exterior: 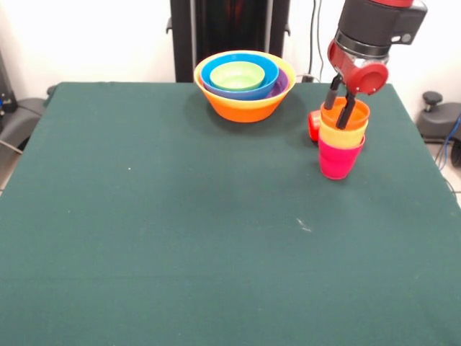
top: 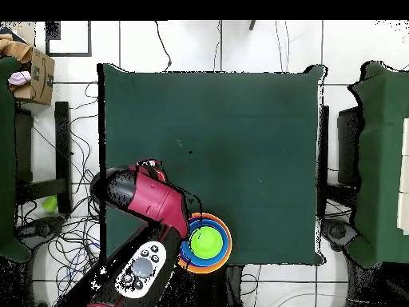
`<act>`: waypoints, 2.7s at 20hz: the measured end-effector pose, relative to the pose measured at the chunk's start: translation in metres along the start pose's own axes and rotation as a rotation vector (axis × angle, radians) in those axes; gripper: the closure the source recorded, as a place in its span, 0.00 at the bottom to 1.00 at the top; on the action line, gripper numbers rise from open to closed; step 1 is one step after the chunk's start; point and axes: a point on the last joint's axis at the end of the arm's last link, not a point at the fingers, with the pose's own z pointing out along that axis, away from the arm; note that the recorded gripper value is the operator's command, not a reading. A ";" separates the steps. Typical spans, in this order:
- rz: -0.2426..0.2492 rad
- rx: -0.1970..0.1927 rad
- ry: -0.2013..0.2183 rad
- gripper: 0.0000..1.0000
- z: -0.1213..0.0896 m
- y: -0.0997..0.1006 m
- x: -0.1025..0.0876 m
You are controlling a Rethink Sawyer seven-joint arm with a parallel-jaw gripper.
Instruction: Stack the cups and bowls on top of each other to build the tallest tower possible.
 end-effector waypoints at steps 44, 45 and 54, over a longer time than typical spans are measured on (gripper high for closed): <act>0.170 0.065 -0.034 0.00 -0.035 -0.047 -0.247; 0.160 0.064 -0.035 0.00 -0.035 -0.047 -0.246; 0.053 0.060 -0.040 0.00 -0.033 -0.052 -0.251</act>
